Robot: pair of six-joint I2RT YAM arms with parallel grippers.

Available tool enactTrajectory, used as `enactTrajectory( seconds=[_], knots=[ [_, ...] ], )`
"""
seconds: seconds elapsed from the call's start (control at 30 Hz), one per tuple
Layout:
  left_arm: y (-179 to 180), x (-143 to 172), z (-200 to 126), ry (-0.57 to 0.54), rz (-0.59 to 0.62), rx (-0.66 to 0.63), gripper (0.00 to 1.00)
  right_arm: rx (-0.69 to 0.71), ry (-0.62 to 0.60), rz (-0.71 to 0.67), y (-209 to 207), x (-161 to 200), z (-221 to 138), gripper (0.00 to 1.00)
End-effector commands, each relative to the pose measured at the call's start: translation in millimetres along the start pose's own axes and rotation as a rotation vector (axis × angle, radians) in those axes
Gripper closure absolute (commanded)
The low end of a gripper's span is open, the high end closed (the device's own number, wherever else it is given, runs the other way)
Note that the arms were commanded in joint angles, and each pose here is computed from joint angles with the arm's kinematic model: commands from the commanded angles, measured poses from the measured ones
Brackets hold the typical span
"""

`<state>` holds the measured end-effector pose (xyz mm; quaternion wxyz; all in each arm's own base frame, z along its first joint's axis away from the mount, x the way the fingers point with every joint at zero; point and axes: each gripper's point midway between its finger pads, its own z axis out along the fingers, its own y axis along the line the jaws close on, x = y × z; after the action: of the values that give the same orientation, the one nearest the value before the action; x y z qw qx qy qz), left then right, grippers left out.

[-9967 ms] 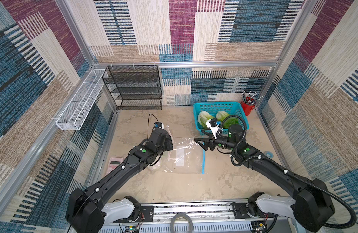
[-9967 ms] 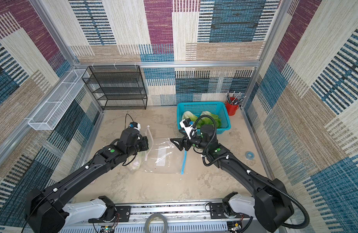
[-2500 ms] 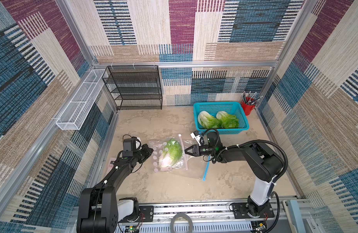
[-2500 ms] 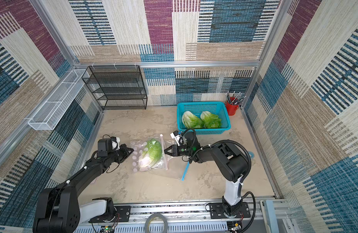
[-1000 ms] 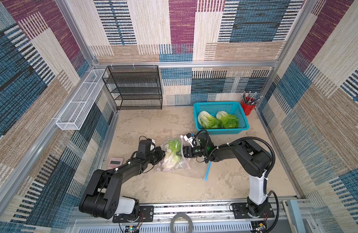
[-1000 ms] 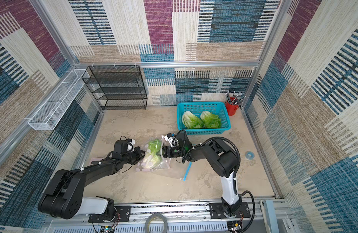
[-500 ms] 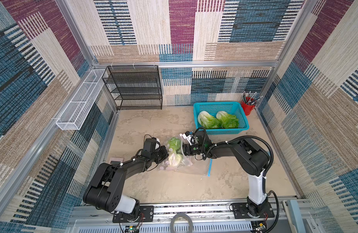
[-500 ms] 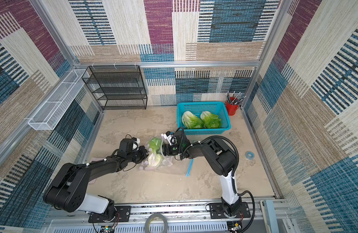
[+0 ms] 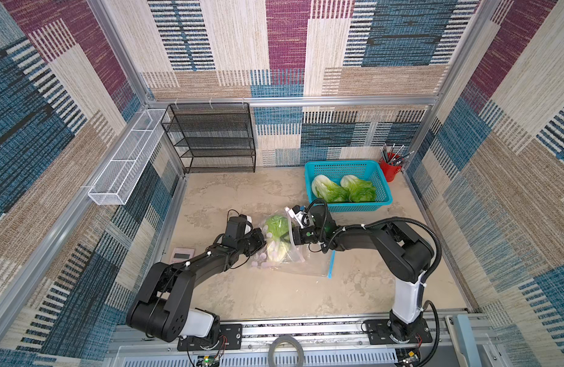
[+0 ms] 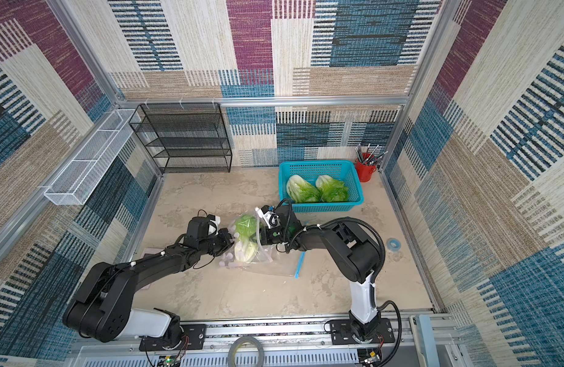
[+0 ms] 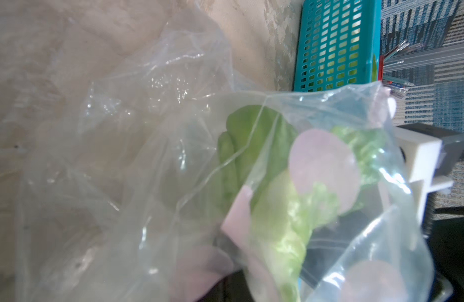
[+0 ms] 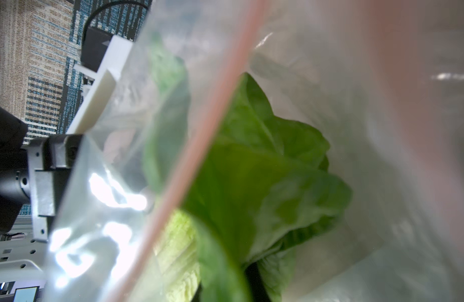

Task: Open the zip-top bag and take out the chinese cabbages
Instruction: Pick up the Chinese cabbage from the zipper food storage bag.

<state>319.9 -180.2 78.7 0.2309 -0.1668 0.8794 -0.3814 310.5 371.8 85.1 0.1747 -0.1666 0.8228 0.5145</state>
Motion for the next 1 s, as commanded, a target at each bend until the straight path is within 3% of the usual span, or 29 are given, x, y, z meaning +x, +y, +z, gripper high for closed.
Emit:
enactTrajectory(
  seconds=[0.0,0.5,0.97],
  knots=[
    [1,-1,-5,-0.007,0.032,-0.021,1.0,-0.022,-0.027,-0.049,12,-6,-5,1.0],
    [35,-17,-51,-0.215,0.017,-0.213,1.0,-0.031,-0.066,-0.057,20,-8,-19,1.0],
    [51,-19,-71,-0.27,0.022,-0.287,1.0,-0.034,-0.074,-0.042,17,-2,-36,1.0]
  ],
)
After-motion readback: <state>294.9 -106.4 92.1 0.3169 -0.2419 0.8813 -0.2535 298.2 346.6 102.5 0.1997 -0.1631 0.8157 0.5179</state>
